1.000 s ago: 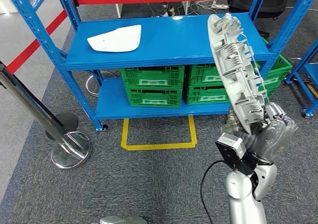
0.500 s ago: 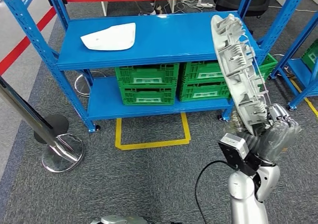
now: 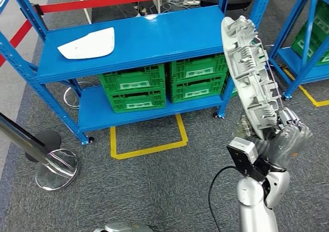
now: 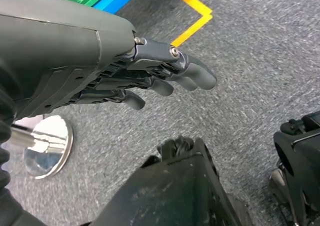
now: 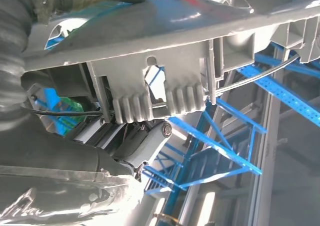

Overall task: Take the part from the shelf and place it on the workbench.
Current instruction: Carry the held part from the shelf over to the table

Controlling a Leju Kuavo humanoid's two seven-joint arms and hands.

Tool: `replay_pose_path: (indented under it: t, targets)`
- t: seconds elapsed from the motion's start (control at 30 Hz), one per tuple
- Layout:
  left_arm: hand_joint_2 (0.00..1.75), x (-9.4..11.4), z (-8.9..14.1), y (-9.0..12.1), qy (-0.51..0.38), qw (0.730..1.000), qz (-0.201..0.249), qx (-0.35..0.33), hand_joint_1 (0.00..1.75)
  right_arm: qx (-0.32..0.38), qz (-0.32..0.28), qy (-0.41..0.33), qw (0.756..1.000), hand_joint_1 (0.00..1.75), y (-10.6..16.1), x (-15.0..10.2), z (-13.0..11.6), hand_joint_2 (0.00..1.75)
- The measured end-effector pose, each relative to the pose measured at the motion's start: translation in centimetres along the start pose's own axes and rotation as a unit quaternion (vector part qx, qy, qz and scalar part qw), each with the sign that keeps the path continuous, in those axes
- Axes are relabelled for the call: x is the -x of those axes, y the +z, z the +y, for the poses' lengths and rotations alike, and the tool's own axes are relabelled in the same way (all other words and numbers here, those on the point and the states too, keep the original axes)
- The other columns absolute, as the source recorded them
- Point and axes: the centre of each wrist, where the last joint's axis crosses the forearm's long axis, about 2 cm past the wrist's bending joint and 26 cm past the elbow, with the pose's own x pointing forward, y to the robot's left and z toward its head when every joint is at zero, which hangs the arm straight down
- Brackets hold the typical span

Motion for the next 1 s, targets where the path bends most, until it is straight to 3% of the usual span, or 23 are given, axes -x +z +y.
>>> replay_pose_path:
  t: [1.0]
  targets:
    - [1.75,0.25,0.09,0.11,-0.014,1.0,-0.009,0.022,0.0,0.003,0.009,0.001,1.0,1.75,0.15,0.37,-0.16,1.75]
